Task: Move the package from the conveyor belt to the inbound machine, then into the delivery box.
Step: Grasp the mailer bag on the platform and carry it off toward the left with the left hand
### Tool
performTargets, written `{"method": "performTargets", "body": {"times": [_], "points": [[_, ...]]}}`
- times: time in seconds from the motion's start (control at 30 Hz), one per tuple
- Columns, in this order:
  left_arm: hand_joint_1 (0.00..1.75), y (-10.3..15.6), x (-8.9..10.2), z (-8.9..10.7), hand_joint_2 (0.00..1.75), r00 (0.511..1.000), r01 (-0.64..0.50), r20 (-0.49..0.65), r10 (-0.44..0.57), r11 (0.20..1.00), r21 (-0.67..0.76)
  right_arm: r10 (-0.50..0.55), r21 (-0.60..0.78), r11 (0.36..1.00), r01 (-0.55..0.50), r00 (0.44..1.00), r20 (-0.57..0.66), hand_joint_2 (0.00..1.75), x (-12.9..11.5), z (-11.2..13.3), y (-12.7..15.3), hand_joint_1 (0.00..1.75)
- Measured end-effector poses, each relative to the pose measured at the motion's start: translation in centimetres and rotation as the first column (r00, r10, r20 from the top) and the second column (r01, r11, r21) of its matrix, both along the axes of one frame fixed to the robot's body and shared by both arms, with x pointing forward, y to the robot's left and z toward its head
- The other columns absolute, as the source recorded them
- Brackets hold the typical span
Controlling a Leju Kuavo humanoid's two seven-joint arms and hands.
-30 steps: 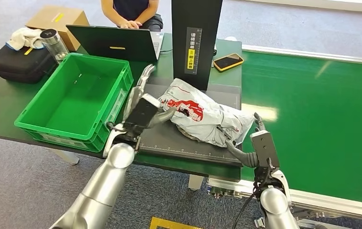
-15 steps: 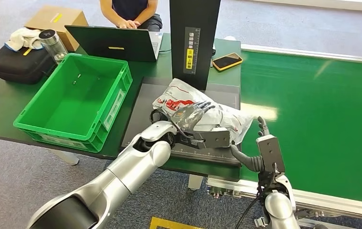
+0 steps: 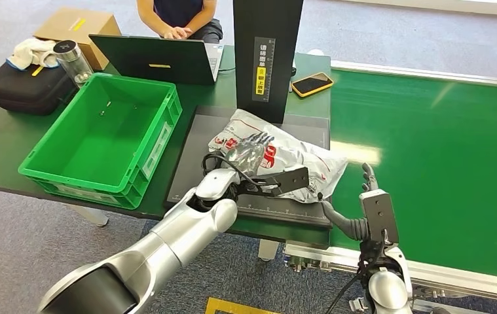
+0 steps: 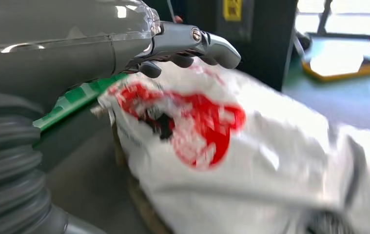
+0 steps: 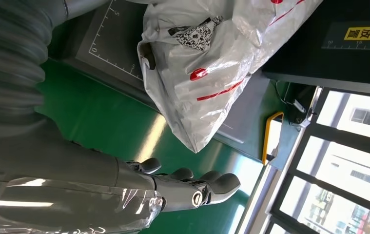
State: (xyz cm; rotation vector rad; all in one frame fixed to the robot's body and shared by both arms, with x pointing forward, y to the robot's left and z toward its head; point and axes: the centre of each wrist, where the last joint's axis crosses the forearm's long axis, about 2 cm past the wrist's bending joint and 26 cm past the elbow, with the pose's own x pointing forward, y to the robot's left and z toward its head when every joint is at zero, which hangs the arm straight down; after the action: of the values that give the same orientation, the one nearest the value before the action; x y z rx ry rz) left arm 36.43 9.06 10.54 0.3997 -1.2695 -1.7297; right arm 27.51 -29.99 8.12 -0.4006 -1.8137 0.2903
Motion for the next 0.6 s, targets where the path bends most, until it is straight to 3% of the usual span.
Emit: {"method": "performTargets", "body": {"times": [0.03,0.13,0.17,0.33,0.37,0.4,0.47,0.5,0.6], "points": [[0.38,0.0,-0.1,-0.1,1.75,1.000,-0.009,0.025,0.009,1.000,-0.012,0.002,-0.001,1.000,-0.002,1.000,0.002,1.75,0.0,0.1,0.0,0.00],[1.64,0.0,-0.4,-0.4,1.75,0.998,-0.022,0.062,0.024,0.999,-0.038,0.005,-0.002,1.000,-0.005,1.000,0.008,1.75,0.0,0.4,0.0,0.00],[1.75,0.0,-0.5,-0.6,1.75,0.997,-0.024,0.067,0.027,0.999,-0.043,0.006,-0.002,1.000,-0.006,1.000,0.009,1.75,0.0,0.4,0.0,0.00],[1.72,0.2,-1.1,-1.3,1.75,0.997,-0.027,0.069,0.031,0.998,-0.048,0.003,-0.001,1.000,-0.003,1.000,0.008,1.75,0.0,0.5,-0.1,0.00],[1.51,0.2,-1.3,-1.5,1.75,0.998,-0.026,0.064,0.029,0.999,-0.044,0.002,-0.001,1.000,-0.002,1.000,0.007,1.75,0.0,0.5,-0.1,0.00],[1.50,0.2,-1.4,-1.6,1.75,0.998,-0.024,0.060,0.027,0.999,-0.041,0.002,-0.001,1.000,-0.002,1.000,0.007,1.75,0.0,0.5,-0.1,0.00],[1.53,0.2,-1.6,-1.9,1.75,0.999,-0.015,0.046,0.016,0.999,-0.031,0.003,0.000,1.000,-0.003,1.000,0.006,1.75,0.0,0.5,-0.1,0.00],[1.74,0.2,-1.7,-2.0,1.75,1.000,-0.003,0.031,0.004,1.000,-0.021,0.004,0.000,1.000,-0.004,1.000,0.006,1.75,0.0,0.5,-0.1,0.00],[1.75,0.2,-2.2,-2.6,1.75,0.998,0.046,-0.041,-0.045,0.998,0.039,0.007,0.000,1.000,-0.007,1.000,0.006,1.75,0.2,0.6,-0.1,0.00]]}}
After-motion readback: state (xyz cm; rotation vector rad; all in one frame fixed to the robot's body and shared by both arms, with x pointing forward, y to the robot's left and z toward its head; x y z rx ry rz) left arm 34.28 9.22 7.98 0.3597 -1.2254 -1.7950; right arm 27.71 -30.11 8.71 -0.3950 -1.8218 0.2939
